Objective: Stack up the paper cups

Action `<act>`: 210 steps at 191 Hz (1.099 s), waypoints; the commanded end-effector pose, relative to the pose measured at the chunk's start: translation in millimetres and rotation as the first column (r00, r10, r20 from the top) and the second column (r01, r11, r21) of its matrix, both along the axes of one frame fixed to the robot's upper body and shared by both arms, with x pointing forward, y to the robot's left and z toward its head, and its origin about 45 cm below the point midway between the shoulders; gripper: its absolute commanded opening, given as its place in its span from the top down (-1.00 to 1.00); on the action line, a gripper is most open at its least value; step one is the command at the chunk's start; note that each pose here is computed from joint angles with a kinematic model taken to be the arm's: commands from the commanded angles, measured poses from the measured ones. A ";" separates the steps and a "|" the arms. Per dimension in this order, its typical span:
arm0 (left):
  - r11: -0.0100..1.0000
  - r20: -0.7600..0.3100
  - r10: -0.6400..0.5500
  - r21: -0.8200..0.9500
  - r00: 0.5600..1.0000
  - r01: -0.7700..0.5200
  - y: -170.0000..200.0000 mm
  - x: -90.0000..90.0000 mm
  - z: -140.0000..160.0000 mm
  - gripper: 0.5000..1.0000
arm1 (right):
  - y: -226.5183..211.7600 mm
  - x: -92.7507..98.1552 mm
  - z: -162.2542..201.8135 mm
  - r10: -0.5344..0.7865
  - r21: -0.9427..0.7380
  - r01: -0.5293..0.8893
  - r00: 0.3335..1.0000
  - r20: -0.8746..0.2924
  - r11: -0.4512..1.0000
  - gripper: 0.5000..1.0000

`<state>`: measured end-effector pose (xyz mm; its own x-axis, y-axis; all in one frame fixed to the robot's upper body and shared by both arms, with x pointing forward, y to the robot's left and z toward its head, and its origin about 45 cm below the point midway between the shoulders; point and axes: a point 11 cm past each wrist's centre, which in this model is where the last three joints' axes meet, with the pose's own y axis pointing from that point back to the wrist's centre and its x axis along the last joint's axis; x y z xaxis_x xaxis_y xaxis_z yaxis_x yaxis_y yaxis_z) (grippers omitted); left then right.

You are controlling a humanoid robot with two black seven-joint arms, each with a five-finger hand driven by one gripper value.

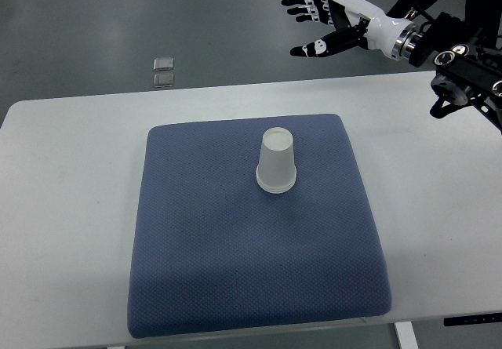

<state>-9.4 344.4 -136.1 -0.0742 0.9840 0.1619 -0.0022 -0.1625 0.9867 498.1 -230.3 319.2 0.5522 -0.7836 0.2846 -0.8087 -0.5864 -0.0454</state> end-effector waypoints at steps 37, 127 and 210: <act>1.000 0.000 0.000 0.000 1.000 0.000 0.0 -0.1 0.0 -1.00 | -6.4 -2.1 -48.8 -0.146 0.311 0.201 0.970 -0.193 0.929 -0.64; 1.000 0.000 0.000 0.000 1.000 0.000 0.0 -0.1 0.0 -1.00 | -22.5 -7.8 -90.6 -0.222 0.532 0.486 0.846 -0.485 0.693 -0.64; 1.000 0.000 0.000 0.000 1.000 0.000 0.0 -0.1 0.0 -1.00 | -17.5 -13.2 -105.4 -0.239 0.497 0.493 0.839 -0.488 0.714 -0.64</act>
